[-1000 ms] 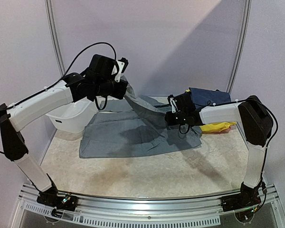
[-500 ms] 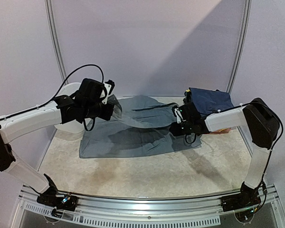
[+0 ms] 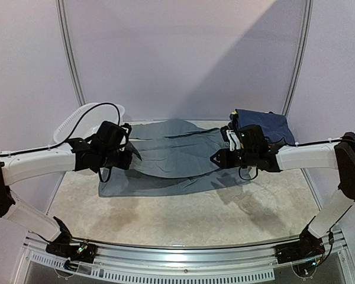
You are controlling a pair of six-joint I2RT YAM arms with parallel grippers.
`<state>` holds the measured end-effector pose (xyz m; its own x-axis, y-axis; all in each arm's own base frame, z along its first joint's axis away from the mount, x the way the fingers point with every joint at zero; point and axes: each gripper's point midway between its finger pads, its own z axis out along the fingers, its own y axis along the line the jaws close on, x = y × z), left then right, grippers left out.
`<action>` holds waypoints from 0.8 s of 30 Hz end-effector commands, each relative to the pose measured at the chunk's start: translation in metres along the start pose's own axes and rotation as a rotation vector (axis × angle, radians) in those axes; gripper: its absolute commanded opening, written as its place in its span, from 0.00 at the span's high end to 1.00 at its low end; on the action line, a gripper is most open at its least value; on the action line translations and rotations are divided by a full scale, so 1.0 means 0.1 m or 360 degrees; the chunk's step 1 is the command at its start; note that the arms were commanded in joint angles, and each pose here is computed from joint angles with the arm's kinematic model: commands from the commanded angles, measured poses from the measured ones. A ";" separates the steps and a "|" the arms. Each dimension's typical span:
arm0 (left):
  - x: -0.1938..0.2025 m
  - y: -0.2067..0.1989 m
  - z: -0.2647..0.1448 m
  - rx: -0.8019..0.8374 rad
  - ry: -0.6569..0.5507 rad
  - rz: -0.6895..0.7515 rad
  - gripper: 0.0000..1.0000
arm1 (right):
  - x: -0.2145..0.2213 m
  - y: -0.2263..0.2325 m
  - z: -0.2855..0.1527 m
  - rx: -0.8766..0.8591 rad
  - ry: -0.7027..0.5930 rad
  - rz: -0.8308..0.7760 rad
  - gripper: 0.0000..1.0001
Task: Fold and stack the mixed laundry pile
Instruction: Fold the flattened shirt at the center of the board.
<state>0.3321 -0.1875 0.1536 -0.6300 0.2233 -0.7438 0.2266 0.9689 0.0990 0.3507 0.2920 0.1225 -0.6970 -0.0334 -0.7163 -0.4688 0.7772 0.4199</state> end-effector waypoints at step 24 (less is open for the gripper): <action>0.92 0.73 0.09 -0.0487 0.0237 -0.0404 0.08 | 0.32 -0.35 -0.35 0.0297 0.0069 0.0220 0.25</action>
<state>0.3115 -0.1237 0.0809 -0.7487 0.0433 -0.6615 -0.0536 0.9906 0.1256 0.3306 0.2734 0.1141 -0.7590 0.0197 -0.6508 -0.3760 0.8027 0.4628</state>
